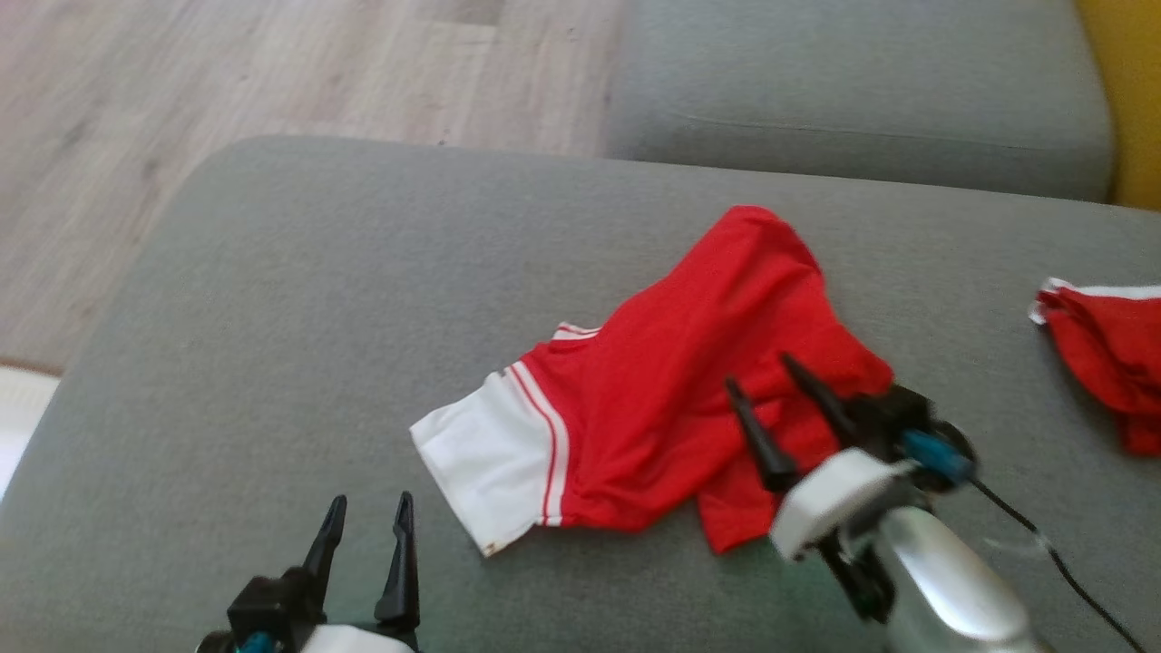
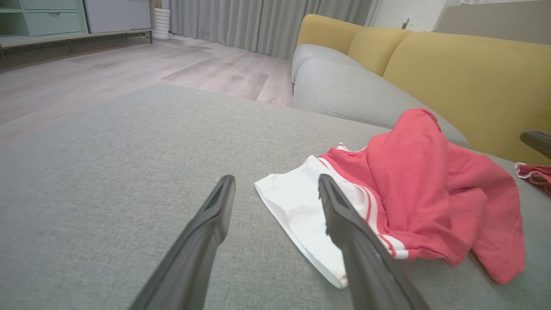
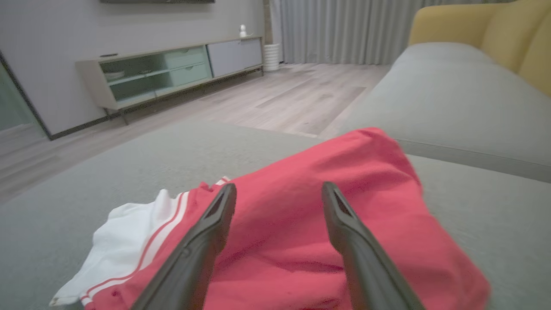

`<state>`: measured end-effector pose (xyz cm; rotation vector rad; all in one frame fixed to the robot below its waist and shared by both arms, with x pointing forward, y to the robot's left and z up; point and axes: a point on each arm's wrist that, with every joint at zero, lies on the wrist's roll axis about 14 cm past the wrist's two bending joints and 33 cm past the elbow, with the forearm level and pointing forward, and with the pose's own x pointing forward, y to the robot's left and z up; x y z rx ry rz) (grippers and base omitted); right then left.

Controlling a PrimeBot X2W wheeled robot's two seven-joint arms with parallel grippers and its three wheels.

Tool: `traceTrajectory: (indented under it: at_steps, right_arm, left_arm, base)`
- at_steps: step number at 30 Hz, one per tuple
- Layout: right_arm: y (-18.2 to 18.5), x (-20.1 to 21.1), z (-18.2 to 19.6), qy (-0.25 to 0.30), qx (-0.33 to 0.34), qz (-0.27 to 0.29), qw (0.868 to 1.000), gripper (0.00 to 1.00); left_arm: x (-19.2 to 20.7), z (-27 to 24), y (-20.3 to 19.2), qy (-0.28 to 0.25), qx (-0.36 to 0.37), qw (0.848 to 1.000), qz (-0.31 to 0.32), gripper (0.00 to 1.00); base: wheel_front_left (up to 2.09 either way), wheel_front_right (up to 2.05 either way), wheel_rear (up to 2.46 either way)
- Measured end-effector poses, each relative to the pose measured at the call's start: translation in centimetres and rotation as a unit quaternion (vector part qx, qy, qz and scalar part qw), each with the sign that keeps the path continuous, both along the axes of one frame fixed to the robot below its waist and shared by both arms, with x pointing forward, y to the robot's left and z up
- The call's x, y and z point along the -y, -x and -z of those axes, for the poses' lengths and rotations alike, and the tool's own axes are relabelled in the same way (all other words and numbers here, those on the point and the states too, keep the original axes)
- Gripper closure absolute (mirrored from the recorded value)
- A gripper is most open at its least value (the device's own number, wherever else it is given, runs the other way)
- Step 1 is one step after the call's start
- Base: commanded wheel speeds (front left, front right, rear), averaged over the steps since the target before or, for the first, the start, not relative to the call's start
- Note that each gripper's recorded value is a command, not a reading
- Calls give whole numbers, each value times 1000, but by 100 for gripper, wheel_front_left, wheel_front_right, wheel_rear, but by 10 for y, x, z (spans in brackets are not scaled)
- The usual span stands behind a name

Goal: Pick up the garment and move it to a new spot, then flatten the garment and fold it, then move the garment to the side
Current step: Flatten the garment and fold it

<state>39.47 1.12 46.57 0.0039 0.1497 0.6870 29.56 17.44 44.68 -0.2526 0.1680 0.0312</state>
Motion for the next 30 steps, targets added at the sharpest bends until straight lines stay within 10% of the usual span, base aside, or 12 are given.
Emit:
traceTrajectory:
  at_steps: [13, 30]
  right_arm:
    - [38, 134, 19, -16, -4, 227, 974, 0]
    - [57, 136, 7, -51, -9, 238, 970, 0]
  left_arm:
    - [28, -1, -8, 6, 2, 999, 46, 0]
    - [27, 1, -4, 5, 4, 999, 47, 0]
  base:
    - [0, 0, 0]
    - [0, 0, 0]
